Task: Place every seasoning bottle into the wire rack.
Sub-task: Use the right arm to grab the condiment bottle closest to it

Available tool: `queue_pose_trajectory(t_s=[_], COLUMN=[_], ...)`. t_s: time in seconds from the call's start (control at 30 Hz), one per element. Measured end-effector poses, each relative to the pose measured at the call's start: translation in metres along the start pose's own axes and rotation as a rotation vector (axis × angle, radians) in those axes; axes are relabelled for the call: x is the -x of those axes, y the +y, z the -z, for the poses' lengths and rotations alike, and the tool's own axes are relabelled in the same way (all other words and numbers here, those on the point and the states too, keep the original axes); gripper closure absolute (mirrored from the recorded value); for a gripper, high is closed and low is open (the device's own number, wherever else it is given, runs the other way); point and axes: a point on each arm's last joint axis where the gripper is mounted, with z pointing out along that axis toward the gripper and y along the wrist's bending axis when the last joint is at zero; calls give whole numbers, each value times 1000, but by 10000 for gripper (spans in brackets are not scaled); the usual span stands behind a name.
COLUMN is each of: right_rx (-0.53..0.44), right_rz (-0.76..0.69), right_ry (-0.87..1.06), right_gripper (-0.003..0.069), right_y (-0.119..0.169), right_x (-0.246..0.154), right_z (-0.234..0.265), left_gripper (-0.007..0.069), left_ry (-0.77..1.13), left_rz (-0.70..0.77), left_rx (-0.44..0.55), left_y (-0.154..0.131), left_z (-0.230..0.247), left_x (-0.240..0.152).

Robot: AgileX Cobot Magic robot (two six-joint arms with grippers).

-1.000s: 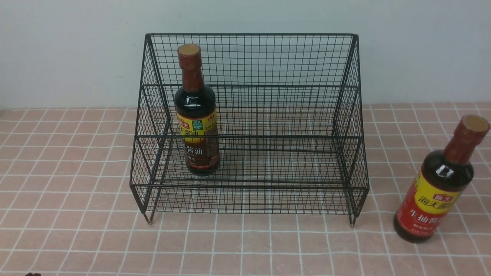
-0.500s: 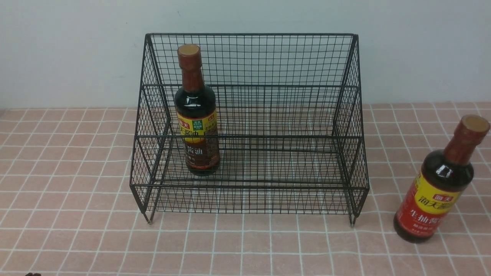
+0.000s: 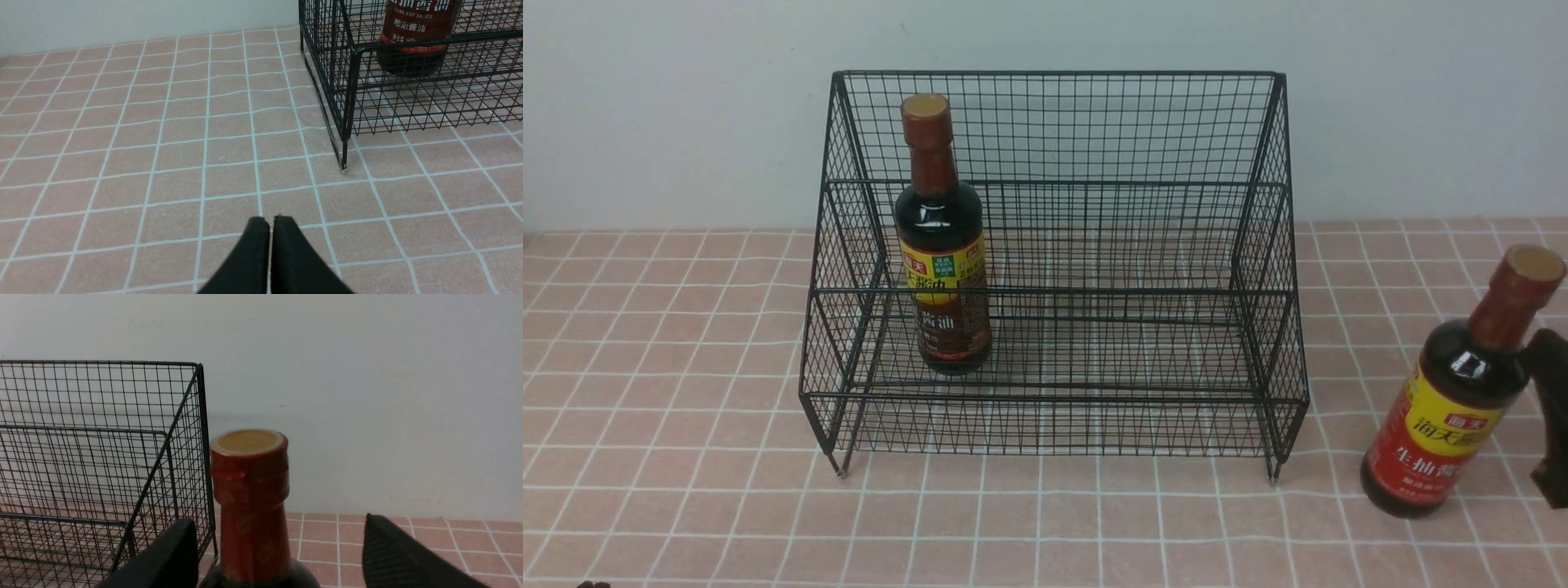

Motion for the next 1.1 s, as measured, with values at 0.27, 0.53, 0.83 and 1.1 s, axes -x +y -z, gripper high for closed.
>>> queue_pose_trajectory(t_s=[0.27, 0.53, 0.83, 1.1], right_rx=[49, 69, 95, 161], right_rz=[-26, -46, -74, -9], right_ry=[93, 119, 88, 80], right_gripper=[74, 72, 277, 385], right_y=[1, 0, 1, 7], right_x=[-13, -24, -23, -12], right_z=[-32, -63, -82, -80], left_gripper=[632, 632, 632, 632], left_ry=[1, 2, 2, 2], left_rz=[0, 0, 0, 0], left_rx=[0, 0, 0, 0], left_y=[0, 0, 0, 0], left_z=[0, 0, 0, 0], left_x=[0, 0, 0, 0])
